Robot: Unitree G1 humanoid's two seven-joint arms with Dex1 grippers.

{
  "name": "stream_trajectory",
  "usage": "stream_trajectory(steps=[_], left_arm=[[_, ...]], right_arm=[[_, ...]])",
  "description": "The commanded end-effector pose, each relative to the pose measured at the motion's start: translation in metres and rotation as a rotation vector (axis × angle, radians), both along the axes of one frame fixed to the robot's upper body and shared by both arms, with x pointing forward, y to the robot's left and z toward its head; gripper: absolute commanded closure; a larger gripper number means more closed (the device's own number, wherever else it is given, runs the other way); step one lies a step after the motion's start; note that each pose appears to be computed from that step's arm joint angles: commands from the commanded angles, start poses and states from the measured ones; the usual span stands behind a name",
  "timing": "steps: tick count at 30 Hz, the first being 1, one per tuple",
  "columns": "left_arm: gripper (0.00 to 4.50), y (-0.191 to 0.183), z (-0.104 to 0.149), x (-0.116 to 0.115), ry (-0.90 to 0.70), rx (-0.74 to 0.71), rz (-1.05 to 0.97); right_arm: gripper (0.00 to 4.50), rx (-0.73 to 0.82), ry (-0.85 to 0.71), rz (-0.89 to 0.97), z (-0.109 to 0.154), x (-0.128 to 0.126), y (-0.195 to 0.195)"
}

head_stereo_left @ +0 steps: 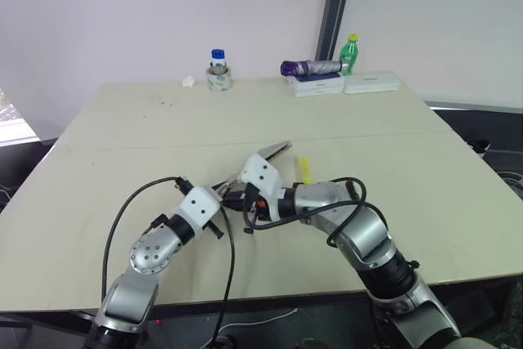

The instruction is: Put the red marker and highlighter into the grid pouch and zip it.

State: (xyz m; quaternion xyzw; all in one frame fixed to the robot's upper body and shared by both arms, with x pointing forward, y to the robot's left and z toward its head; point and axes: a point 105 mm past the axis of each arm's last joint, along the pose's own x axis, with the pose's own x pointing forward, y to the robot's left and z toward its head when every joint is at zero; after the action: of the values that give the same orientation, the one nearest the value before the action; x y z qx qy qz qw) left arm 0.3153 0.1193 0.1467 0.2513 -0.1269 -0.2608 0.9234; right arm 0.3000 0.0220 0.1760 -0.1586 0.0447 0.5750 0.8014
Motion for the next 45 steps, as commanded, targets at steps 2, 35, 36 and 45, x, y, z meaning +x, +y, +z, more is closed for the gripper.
stream_trajectory(steps=[2, 35, 36, 45], left_arm=[[4.50, 0.000, 0.008, 0.004, -0.034, -0.016, 0.029], [4.50, 0.015, 0.015, 0.017, -0.115, 0.051, 0.073], [4.50, 0.015, 0.014, 0.017, -0.115, 0.050, 0.072], [4.50, 0.012, 0.011, 0.017, -0.107, 0.045, 0.059]], right_arm=[[4.44, 0.048, -0.064, 0.061, 0.024, -0.012, 0.004], [2.09, -0.090, 0.176, -0.905, -0.058, 0.086, -0.168], [2.09, -0.090, 0.175, -0.906, -0.058, 0.086, -0.168], [3.63, -0.108, 0.076, -0.860, -0.037, 0.085, -0.174]])
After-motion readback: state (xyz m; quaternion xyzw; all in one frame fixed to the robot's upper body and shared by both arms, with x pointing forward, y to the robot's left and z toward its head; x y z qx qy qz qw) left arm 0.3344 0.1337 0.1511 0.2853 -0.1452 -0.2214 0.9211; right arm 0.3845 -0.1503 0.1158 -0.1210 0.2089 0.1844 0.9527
